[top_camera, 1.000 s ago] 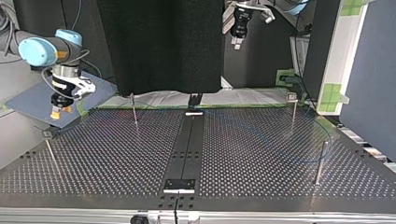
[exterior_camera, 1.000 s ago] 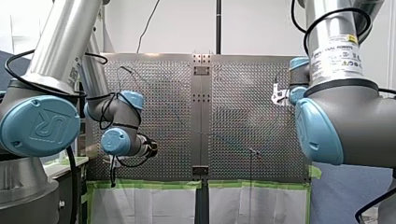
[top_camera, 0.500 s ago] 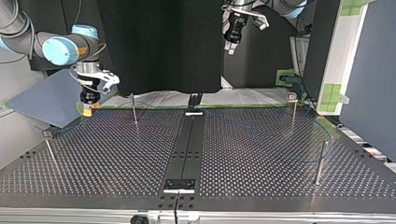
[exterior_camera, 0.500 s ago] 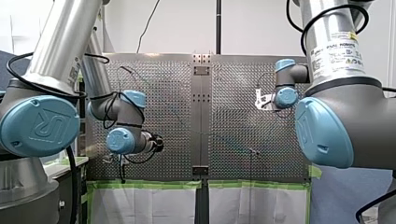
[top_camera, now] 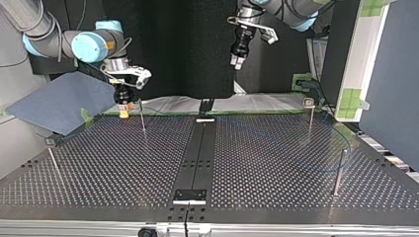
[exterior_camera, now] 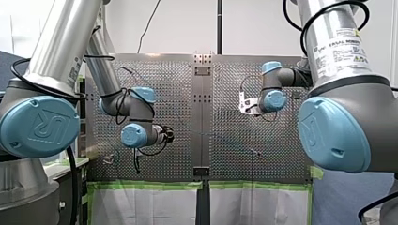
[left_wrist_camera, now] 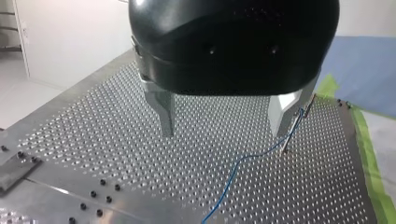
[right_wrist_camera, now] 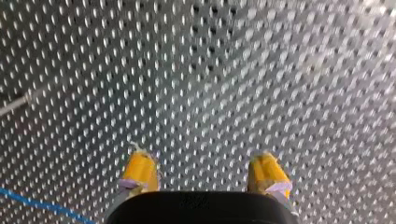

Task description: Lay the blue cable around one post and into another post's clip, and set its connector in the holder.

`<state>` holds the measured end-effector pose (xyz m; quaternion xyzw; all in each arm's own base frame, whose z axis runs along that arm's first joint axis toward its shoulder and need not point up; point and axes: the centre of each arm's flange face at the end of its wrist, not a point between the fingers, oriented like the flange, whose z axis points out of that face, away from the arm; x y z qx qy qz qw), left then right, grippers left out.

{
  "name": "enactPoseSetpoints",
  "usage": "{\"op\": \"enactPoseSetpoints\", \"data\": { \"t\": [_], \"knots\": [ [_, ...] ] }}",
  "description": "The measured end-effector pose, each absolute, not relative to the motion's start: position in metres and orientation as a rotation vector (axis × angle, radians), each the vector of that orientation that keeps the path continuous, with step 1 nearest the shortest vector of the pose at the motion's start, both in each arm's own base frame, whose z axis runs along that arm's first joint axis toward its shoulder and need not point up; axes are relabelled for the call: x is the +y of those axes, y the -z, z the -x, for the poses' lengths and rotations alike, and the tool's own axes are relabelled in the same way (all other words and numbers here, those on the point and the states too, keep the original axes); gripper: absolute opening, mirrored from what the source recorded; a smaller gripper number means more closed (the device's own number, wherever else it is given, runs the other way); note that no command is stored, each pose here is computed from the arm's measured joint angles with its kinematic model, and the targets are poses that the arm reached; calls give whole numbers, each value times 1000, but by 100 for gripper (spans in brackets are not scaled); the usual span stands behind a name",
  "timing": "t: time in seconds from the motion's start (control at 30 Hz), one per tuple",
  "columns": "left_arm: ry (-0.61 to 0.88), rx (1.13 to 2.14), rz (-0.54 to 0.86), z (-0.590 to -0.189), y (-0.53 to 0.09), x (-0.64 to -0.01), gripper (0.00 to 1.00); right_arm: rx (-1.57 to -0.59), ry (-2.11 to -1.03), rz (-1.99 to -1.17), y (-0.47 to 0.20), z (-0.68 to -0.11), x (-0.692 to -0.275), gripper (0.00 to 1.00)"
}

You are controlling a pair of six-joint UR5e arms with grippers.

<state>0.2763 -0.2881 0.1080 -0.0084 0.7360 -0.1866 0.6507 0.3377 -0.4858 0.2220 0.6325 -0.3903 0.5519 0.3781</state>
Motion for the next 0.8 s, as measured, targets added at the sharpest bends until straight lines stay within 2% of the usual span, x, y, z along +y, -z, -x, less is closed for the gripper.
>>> {"op": "enactPoseSetpoints", "data": {
  "t": [0.3, 0.8],
  "knots": [
    [329, 1725, 75, -273, -103, -276, 100, -965, -1434, -1657, -211, -370, -453, 99],
    [255, 1731, 148, -273, -102, -265, 100, -863, -1434, -1779, -177, -420, -402, 99]
  ]
}}
